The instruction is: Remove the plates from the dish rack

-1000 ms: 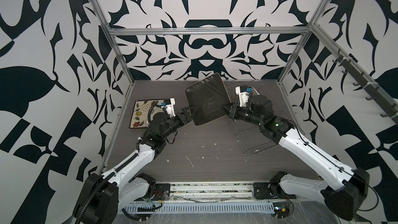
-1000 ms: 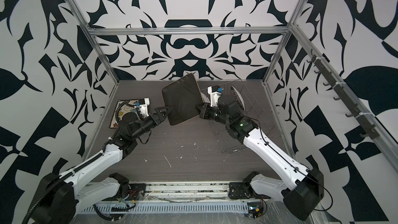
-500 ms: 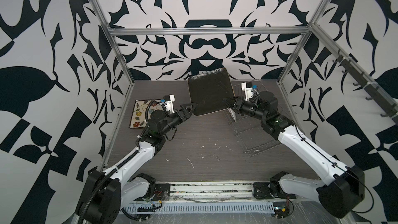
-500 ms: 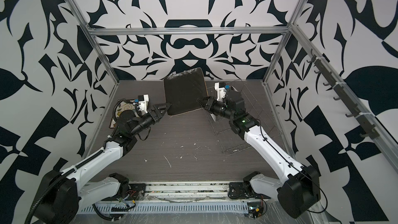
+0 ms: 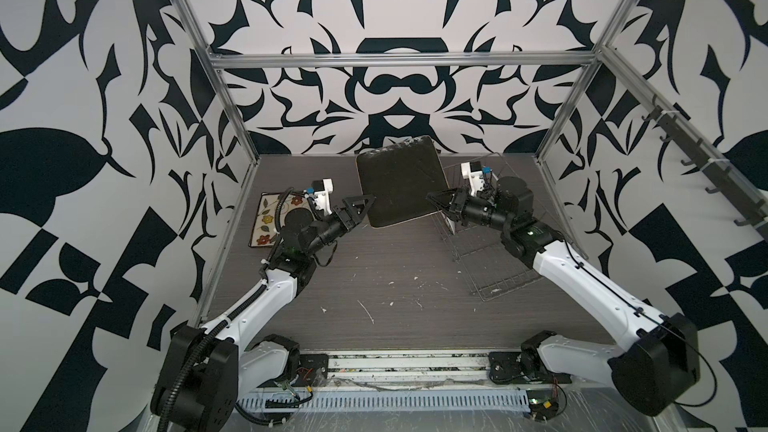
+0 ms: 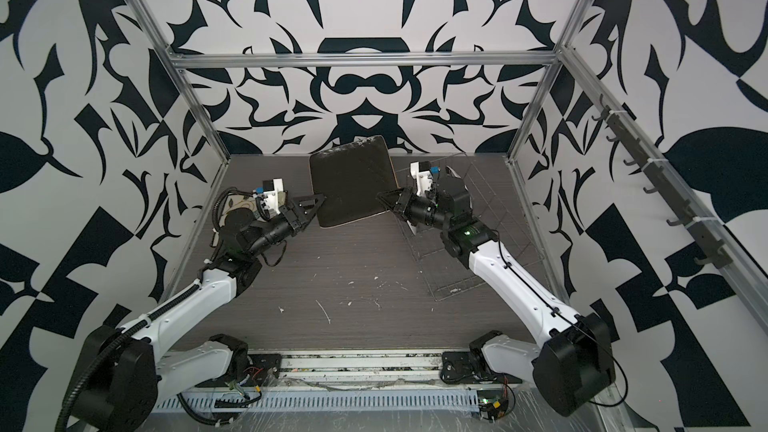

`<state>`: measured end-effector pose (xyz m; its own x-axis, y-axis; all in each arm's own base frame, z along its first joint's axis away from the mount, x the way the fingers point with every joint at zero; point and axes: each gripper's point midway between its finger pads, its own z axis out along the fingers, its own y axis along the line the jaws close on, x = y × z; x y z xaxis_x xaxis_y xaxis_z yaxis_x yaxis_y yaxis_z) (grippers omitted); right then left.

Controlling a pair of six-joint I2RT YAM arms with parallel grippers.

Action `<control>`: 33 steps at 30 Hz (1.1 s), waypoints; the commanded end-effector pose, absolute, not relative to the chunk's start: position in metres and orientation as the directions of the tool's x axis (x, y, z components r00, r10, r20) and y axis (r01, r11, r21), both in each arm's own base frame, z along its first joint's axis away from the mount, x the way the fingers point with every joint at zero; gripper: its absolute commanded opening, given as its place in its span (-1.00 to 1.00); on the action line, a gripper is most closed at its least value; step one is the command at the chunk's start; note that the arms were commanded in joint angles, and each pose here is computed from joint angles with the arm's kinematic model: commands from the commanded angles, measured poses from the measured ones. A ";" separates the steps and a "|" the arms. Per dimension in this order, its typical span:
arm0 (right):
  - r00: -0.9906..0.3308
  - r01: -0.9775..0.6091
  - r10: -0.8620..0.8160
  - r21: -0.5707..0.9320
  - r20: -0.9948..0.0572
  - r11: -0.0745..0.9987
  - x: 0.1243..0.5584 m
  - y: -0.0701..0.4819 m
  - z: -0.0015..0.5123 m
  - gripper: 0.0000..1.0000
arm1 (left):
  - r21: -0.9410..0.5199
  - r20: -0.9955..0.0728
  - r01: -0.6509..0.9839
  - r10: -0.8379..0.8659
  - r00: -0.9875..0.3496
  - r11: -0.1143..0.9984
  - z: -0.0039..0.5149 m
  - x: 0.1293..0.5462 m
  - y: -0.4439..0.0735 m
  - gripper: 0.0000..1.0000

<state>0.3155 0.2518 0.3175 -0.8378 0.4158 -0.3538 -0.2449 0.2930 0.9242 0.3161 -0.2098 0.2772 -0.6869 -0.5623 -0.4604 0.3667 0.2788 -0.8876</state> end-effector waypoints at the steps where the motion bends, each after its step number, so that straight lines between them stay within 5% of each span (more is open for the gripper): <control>1: -0.761 -0.512 0.429 0.857 -0.486 0.062 0.299 0.256 0.408 -1.00 | -0.873 -0.483 0.427 -0.551 -0.680 0.238 0.301 0.314 -0.212 0.71; 21: -0.753 -0.528 0.392 0.841 -0.529 0.120 0.295 0.256 0.393 -1.00 | -0.887 -0.448 0.433 -0.530 -0.720 0.161 0.305 0.325 -0.215 0.04; 33: -0.765 -0.515 0.391 0.851 -0.511 0.105 0.297 0.258 0.389 -1.00 | -0.886 -0.444 0.443 -0.520 -0.729 0.136 0.310 0.328 -0.218 -0.05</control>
<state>0.3155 0.2597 0.2997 -0.8765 0.3744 -0.3025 -0.2216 0.2441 0.9441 0.3284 -0.2162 0.2841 -0.7497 -0.5239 -0.4043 0.3722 0.1714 -0.9122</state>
